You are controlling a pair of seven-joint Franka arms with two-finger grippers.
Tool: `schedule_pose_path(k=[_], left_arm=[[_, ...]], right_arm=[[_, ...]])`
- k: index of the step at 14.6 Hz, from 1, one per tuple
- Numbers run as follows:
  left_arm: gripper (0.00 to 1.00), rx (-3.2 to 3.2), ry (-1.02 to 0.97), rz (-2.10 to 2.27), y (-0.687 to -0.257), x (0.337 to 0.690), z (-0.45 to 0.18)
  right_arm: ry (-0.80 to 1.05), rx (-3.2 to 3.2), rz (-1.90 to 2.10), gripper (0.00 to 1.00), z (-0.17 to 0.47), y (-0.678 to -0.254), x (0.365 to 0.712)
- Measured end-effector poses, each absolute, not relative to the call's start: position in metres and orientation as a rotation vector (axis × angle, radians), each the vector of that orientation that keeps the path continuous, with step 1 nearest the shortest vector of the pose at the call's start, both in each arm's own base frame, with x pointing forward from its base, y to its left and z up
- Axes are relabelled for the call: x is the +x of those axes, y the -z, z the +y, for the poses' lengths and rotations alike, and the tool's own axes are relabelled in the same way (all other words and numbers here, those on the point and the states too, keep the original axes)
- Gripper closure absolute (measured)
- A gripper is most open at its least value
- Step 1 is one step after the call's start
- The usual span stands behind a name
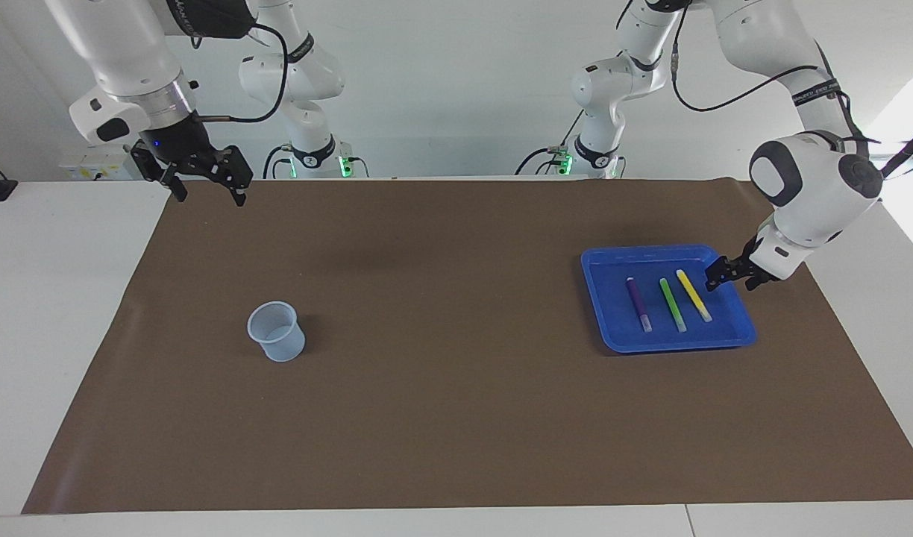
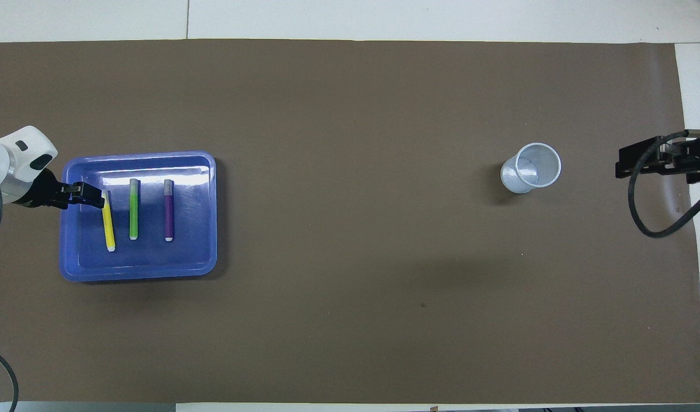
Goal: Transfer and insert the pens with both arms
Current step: 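Reach the left gripper down to the yellow pen and grasp it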
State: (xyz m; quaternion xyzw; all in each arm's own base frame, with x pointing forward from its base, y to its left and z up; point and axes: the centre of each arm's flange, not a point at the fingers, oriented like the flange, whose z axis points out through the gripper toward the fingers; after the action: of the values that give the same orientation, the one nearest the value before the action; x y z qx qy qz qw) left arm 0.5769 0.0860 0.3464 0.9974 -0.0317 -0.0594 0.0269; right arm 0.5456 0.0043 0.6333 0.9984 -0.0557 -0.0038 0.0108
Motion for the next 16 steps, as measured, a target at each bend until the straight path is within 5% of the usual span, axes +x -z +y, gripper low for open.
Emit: schedule_pose_path(k=[16], left_arm=[[0.36, 3.09, 0.285, -0.168, -0.311, 0.578, 0.075]], right_arm=[[0.012, 3.115, -0.173, 0.0, 0.004, -0.633, 0.546]])
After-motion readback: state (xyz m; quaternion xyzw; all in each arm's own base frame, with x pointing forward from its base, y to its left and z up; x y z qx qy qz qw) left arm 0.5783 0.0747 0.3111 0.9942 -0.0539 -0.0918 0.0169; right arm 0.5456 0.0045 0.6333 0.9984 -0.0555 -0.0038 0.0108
